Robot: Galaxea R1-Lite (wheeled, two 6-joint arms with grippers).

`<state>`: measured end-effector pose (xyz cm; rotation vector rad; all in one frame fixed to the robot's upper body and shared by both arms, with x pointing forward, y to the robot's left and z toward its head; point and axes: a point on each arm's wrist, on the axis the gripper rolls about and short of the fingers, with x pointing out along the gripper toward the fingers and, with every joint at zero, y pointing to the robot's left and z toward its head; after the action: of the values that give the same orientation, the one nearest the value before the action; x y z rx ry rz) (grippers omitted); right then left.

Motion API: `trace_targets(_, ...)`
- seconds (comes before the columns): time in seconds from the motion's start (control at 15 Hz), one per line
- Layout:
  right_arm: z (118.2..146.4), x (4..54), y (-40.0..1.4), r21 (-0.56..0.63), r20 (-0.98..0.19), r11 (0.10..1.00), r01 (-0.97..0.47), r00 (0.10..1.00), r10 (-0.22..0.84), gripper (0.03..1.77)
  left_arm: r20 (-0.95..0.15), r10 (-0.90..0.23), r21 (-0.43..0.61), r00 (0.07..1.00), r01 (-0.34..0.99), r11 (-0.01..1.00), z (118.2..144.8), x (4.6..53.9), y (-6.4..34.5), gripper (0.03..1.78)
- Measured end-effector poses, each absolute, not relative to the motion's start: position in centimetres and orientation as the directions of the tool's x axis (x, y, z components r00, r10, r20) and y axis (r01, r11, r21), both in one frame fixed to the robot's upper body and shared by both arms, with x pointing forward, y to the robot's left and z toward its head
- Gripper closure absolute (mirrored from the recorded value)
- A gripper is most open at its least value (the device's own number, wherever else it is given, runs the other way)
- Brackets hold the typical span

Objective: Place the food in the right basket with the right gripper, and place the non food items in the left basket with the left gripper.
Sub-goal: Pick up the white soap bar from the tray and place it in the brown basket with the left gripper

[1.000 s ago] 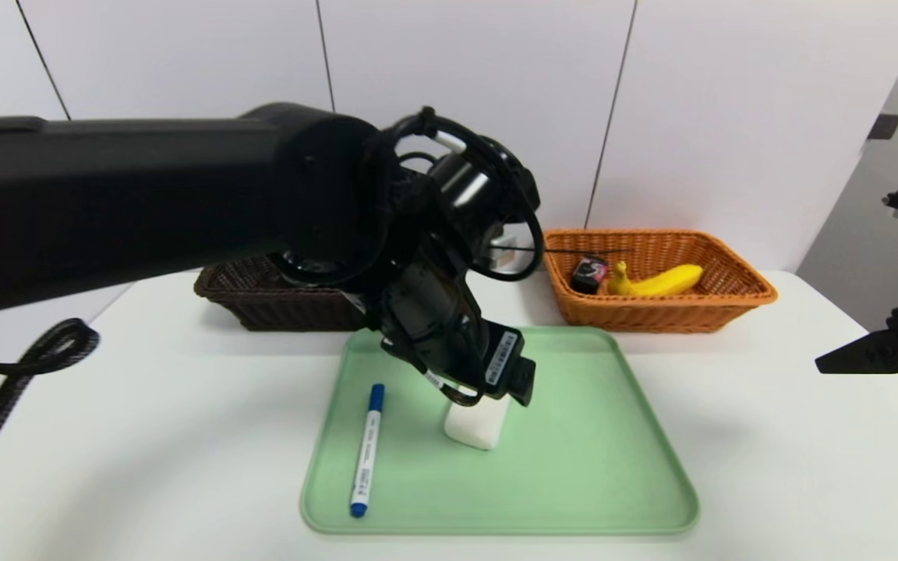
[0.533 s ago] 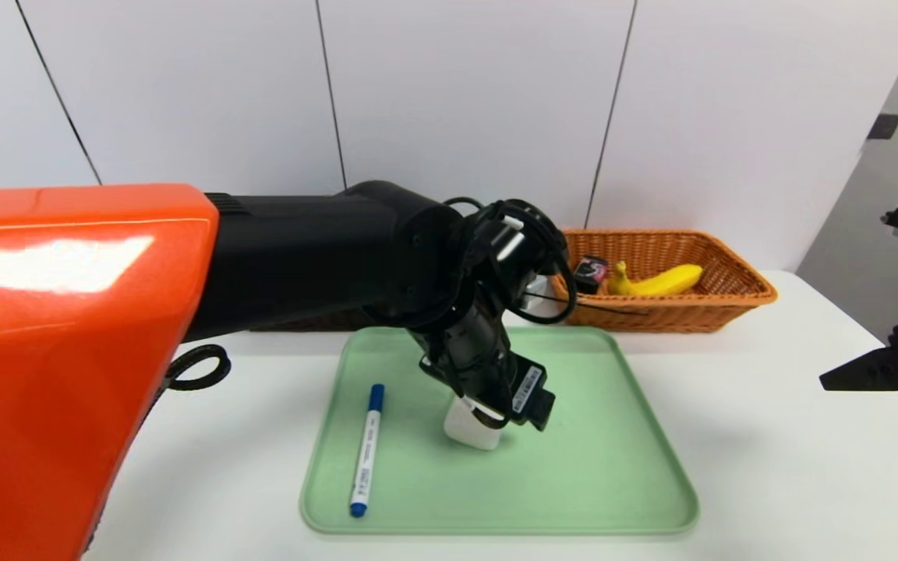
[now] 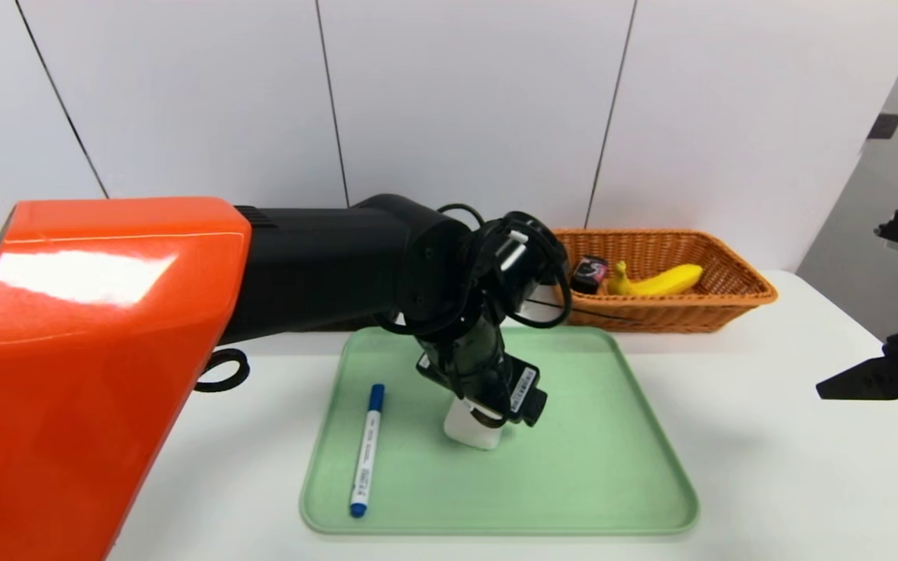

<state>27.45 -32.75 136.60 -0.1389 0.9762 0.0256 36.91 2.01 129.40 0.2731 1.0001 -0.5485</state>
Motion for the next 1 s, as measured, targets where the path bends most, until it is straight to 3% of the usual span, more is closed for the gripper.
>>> trace_targets(0.53, 135.9, 27.1, -32.6, -0.105, -0.841, 0.990, -0.095, 0.539, -0.038, 0.10, -0.861, -0.290, -0.119, 0.418, 0.389, 0.914, 129.0, 36.9, 2.0, 0.12)
trace_targets(1.0, 135.2, 27.1, -32.6, -0.106, -0.814, 0.990, -0.088, 0.580, -0.036, 0.10, -0.871, -0.273, -0.076, 0.409, 0.436, 0.897, 127.9, 37.4, 1.6, 0.12)
